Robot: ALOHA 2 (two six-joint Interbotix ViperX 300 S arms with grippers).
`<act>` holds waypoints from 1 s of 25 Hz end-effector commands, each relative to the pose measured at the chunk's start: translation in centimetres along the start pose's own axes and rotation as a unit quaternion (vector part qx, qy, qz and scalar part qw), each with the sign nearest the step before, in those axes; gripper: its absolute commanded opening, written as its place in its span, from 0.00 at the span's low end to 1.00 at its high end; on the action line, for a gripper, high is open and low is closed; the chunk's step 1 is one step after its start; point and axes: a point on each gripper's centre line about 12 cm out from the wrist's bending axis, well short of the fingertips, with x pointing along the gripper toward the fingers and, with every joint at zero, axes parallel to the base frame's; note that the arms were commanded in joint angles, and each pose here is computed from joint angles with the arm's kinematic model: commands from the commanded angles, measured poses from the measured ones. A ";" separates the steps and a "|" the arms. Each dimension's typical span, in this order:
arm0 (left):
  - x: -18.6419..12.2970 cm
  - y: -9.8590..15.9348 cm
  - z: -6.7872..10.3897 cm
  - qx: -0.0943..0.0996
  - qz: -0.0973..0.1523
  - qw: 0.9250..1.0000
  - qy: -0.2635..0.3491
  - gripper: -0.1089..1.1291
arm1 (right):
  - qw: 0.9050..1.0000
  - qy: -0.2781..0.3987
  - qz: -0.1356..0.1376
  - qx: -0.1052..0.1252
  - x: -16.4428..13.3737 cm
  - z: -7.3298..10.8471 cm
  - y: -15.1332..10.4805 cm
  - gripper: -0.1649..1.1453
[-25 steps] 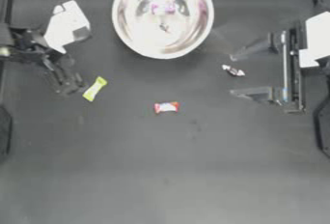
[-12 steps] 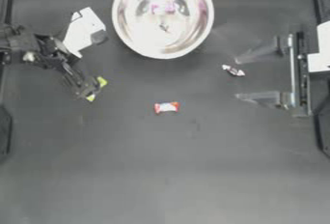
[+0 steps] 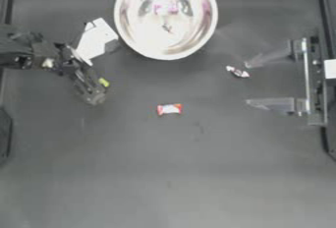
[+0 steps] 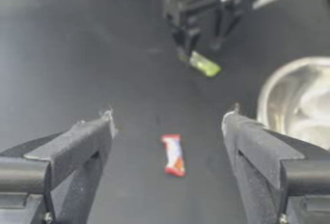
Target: Put candies in bowl
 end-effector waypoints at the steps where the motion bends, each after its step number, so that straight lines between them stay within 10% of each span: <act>1: -0.3 -0.2 0.9 0.000 -0.002 1.000 -0.012 0.89 | 1.000 -0.010 -0.001 -0.001 -0.1 0.5 0.0 0.87; 16: 0.8 -0.3 1.5 0.006 0.007 1.000 0.008 0.85 | 1.000 -0.020 -0.005 -0.001 -0.5 0.2 0.1 0.87; 25: 0.7 -0.4 1.7 0.007 0.008 1.000 0.010 0.51 | 1.000 -0.026 -0.007 0.002 -0.8 0.2 0.1 0.87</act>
